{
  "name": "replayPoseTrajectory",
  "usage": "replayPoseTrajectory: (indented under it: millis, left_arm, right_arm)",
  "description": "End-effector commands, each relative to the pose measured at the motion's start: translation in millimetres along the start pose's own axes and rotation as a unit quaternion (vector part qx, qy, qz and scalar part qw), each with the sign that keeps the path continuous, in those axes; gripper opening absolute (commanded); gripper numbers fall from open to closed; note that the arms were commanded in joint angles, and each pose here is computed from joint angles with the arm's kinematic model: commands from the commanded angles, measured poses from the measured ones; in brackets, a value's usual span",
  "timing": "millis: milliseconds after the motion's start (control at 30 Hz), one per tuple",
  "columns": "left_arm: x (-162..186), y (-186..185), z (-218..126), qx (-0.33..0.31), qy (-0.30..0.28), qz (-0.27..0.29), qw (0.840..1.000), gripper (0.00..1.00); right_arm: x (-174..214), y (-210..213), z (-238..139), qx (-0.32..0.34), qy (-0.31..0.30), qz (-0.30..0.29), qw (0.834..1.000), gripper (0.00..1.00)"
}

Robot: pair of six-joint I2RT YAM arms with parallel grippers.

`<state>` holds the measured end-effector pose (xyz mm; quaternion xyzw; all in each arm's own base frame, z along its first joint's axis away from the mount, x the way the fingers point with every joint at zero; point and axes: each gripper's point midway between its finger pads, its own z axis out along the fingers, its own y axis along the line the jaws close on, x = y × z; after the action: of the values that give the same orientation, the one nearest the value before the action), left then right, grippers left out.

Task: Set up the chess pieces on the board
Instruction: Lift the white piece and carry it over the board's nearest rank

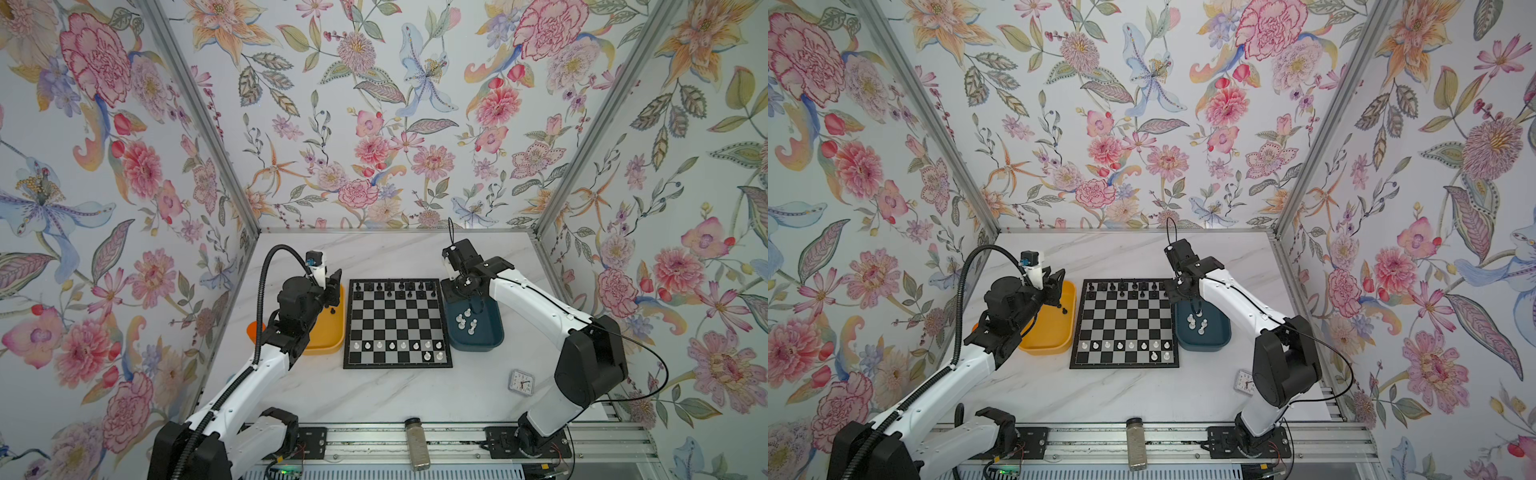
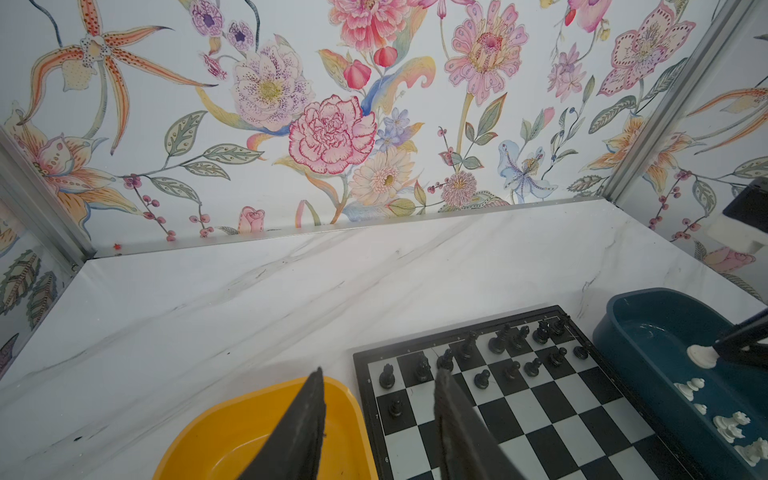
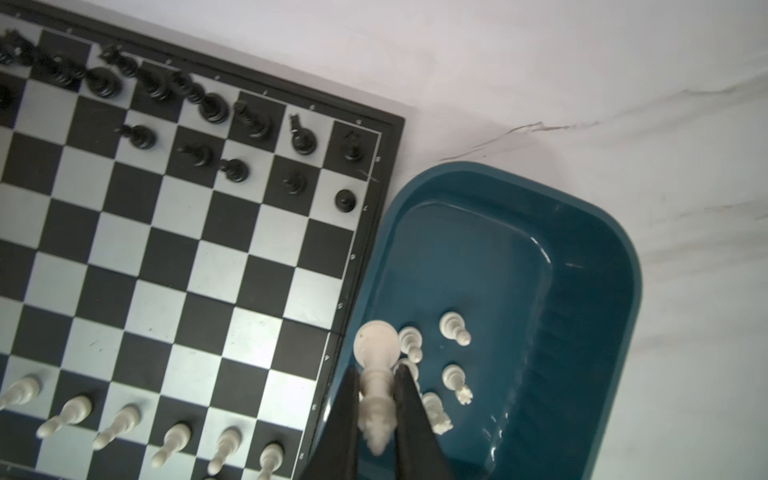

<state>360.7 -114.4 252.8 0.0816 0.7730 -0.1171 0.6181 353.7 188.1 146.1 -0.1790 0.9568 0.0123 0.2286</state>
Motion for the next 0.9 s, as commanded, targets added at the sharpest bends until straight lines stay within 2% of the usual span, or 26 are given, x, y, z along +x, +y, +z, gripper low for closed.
replayPoseTrajectory:
  millis: [0, 400, 867]
  left_arm:
    - [-5.3, 2.1, -4.9, 0.001, -0.015, -0.003, 1.0, 0.45]
    - [-5.7, -1.2, -10.4, 0.012, -0.022, -0.007, 1.0, 0.45]
    - [-7.2, -3.1, -15.8, 0.018, -0.028, -0.008, 0.999, 0.45]
  right_arm:
    - [15.8, 24.9, -22.8, -0.02, 0.017, -0.019, 0.999, 0.0]
    - [67.9, 118.2, -38.9, -0.081, 0.052, -0.091, 0.991, 0.0]
    - [113.0, 164.1, -24.4, -0.109, 0.102, -0.124, 0.981, 0.0]
